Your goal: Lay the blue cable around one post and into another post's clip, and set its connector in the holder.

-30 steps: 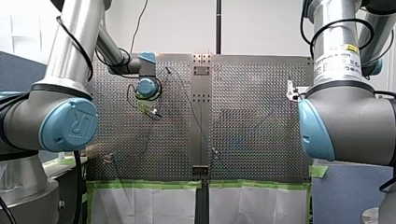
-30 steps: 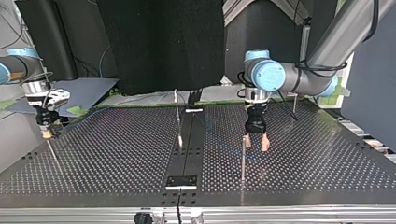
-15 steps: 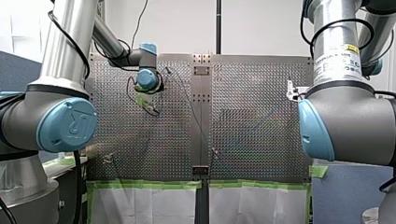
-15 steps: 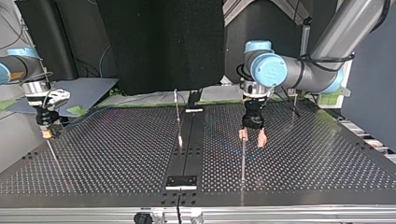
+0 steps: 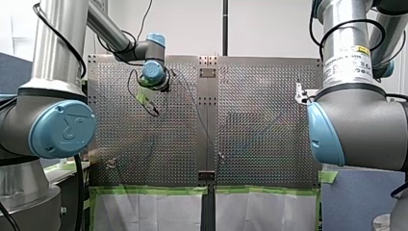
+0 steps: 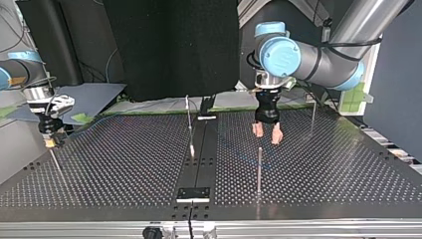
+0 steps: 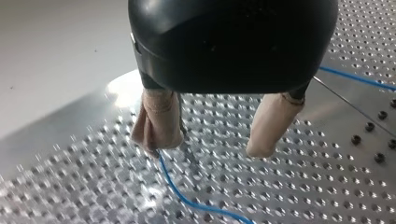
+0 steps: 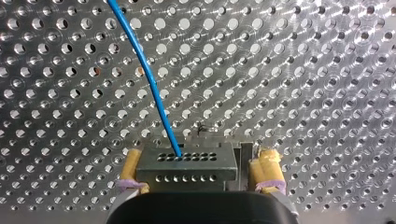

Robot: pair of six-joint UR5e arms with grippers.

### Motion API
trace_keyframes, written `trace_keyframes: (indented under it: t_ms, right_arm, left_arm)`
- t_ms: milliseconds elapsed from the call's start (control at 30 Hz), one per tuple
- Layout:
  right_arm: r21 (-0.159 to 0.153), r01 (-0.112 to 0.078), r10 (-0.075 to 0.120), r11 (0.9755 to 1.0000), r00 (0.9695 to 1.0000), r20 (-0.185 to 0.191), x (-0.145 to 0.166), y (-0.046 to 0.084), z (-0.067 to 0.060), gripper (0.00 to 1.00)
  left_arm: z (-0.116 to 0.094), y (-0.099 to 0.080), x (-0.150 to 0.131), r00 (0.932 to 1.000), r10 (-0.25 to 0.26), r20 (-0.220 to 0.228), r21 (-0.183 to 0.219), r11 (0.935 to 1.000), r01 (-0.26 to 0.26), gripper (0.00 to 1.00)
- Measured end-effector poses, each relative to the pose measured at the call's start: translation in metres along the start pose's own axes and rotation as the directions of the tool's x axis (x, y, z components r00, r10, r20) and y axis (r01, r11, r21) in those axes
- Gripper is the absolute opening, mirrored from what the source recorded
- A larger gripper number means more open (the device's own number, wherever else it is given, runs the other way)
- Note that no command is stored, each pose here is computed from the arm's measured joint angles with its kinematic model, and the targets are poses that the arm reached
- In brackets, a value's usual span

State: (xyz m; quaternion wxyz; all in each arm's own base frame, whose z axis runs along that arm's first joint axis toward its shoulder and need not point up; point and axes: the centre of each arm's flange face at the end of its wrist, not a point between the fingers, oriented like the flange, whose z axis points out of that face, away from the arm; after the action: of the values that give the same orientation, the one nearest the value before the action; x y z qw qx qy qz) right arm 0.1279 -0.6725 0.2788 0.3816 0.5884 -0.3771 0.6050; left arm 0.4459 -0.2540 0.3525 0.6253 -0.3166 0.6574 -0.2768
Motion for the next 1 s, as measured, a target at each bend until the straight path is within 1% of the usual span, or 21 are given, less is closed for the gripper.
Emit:
trace_keyframes:
  t_ms: [100,200,367,467,600,800,900,1000]
  right_arm:
    - [0.0,0.0,0.0,1.0,1.0,0.0,0.0,0.0,0.0,1.0]
    - [0.0,0.0,0.0,1.0,1.0,0.0,0.0,0.0,0.0,1.0]
    - [0.0,0.0,0.0,1.0,1.0,0.0,0.0,0.0,0.0,1.0]
    - [0.0,0.0,0.0,1.0,1.0,0.0,0.0,0.0,0.0,1.0]
    - [0.0,0.0,0.0,1.0,1.0,0.0,0.0,0.0,0.0,1.0]
    - [0.0,0.0,0.0,1.0,1.0,0.0,0.0,0.0,0.0,1.0]
    - [0.0,0.0,0.0,1.0,1.0,0.0,0.0,0.0,0.0,1.0]
    - [0.0,0.0,0.0,1.0,1.0,0.0,0.0,0.0,0.0,1.0]
  left_arm:
    - [-0.008,-0.013,-0.012,0.9995,0.022,0.022,-0.001,0.9998,-0.022,0.99]
    - [-0.014,-0.028,-0.027,0.9977,0.04,0.054,0.0,0.9992,-0.04,0.99]
    - [-0.025,-0.052,-0.055,0.9919,0.065,0.109,-0.001,0.9978,-0.066,0.99]
    - [-0.033,-0.067,-0.068,0.9889,0.078,0.126,0.009,0.9968,-0.08,0.99]
    - [-0.042,-0.086,-0.077,0.9879,0.1,0.119,0.038,0.9938,-0.105,0.99]
    - [-0.043,-0.105,-0.08,0.9848,0.156,0.077,0.073,0.9842,-0.162,0.99]
    - [-0.039,-0.111,-0.075,0.9802,0.192,0.048,0.082,0.9773,-0.196,0.99]
    - [-0.035,-0.115,-0.07,0.9732,0.228,0.03,0.072,0.9706,-0.23,0.99]
